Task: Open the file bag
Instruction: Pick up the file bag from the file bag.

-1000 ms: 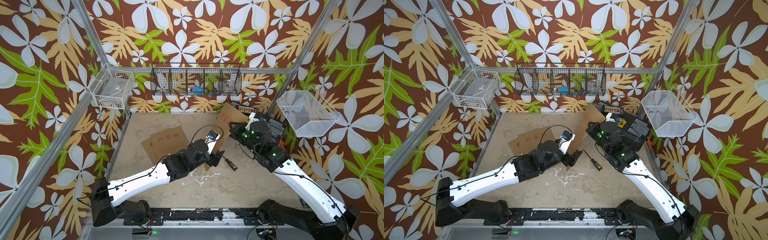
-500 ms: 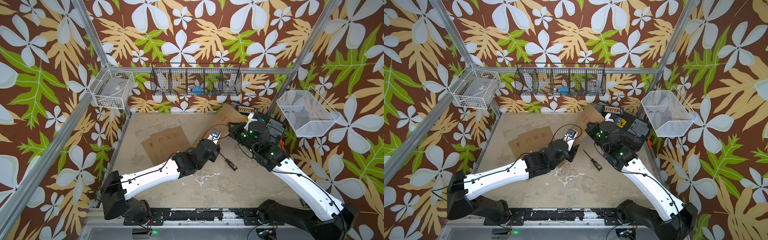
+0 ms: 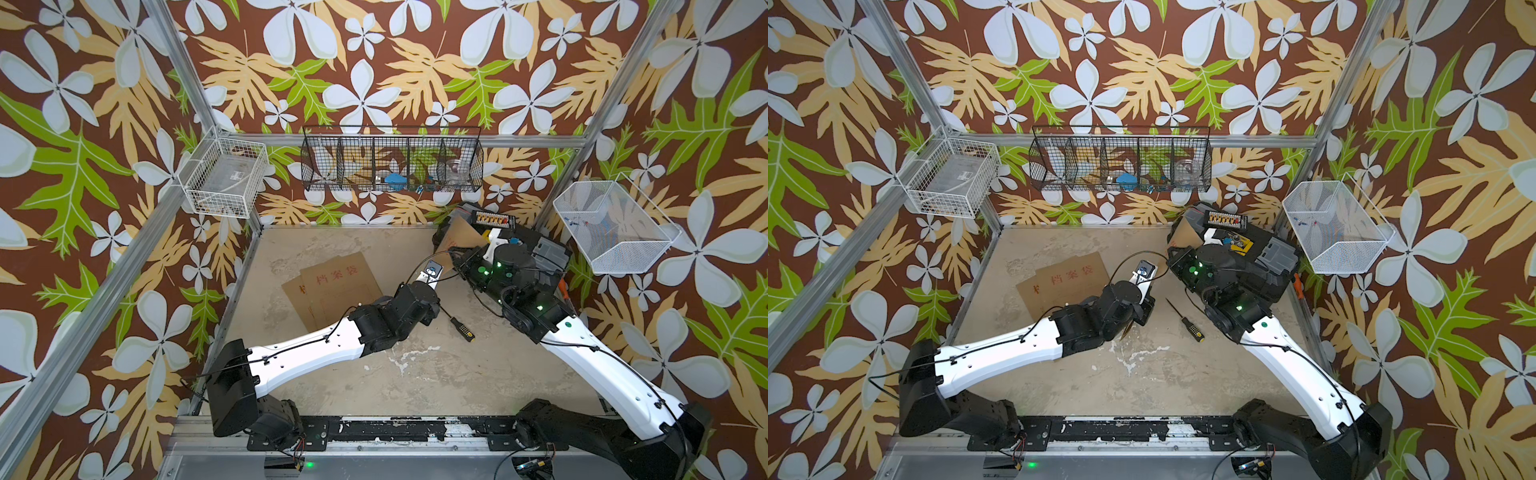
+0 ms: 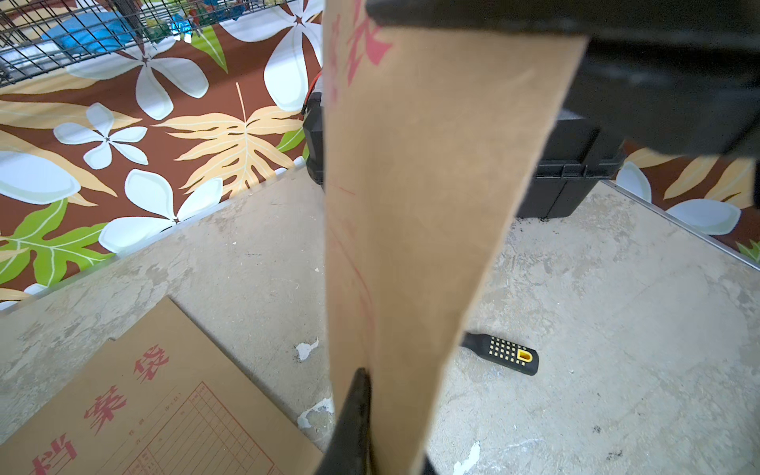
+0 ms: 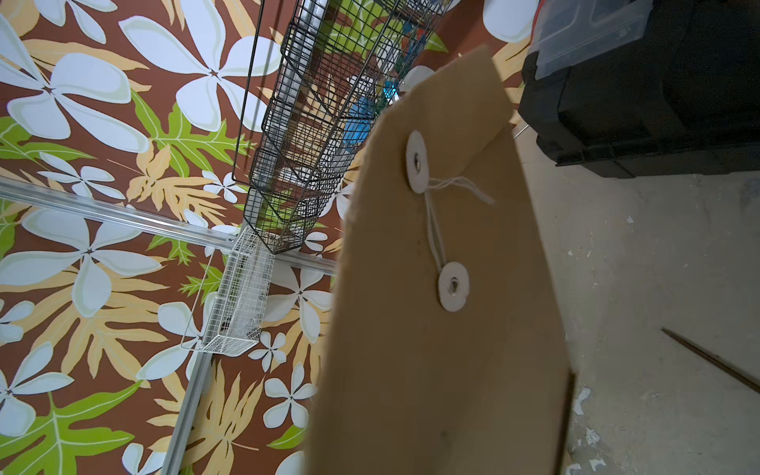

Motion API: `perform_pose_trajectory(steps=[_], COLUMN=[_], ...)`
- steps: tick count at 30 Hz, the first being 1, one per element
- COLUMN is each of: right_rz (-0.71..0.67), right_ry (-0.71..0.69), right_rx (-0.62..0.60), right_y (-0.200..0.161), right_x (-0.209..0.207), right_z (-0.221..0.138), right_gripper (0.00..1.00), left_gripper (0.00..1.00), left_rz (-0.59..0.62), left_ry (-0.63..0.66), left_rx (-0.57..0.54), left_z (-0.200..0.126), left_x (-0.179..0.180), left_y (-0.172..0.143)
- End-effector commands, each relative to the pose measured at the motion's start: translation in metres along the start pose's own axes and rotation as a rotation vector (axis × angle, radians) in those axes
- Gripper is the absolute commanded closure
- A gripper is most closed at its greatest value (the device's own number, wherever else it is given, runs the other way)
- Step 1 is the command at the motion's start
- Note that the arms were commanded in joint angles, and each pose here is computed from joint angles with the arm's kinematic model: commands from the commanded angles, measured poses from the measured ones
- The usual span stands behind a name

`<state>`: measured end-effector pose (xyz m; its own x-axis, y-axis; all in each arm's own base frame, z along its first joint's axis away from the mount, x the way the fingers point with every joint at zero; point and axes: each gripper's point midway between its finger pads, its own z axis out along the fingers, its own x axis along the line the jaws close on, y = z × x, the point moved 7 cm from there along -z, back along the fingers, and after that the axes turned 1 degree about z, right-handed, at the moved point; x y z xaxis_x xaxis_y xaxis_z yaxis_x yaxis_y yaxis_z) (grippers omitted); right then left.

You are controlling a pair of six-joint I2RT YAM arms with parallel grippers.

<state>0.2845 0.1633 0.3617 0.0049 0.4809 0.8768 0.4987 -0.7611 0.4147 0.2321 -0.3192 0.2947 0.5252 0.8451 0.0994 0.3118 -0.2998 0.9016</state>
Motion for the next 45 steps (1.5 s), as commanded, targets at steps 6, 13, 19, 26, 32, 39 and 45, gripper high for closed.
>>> perform_pose_trajectory(steps=[6,13,19,26,32,39,45], right_rz=[-0.017,-0.276,-0.547,-0.819,-0.787,-0.649,-0.617], right_ry=[0.077,0.076,-0.101,-0.082,-0.011,0.089,0.189], right_rx=[-0.017,-0.211,-0.247,-0.075,0.02,-0.005,0.028], right_y=[0.003,0.023,0.021,0.004,0.019,0.054,0.066], right_x=[0.01,0.013,-0.022,-0.042,-0.061,-0.078,-0.084], right_z=[-0.008,-0.038,-0.046,-0.031,-0.022,-0.027,-0.025], right_gripper=[0.55,0.0,0.0,0.0,0.0,0.12,0.0], left_gripper=[1.0,1.0,1.0,1.0,1.0,1.0,1.0], left_rz=[-0.023,-0.1,-0.159,-0.249,-0.259,-0.279,-0.331], left_ry=[0.021,-0.023,-0.142,-0.273,-0.31,-0.292,-0.48], left_rx=[-0.013,-0.033,-0.043,-0.102,-0.094,-0.193,-0.14], left_z=[-0.008,-0.018,-0.026,-0.044,-0.054,-0.072,-0.078], left_x=[0.006,0.022,0.04,0.059,0.073,0.084,0.093], left_y=[-0.001,-0.003,0.004,0.016,0.026,0.036,0.038])
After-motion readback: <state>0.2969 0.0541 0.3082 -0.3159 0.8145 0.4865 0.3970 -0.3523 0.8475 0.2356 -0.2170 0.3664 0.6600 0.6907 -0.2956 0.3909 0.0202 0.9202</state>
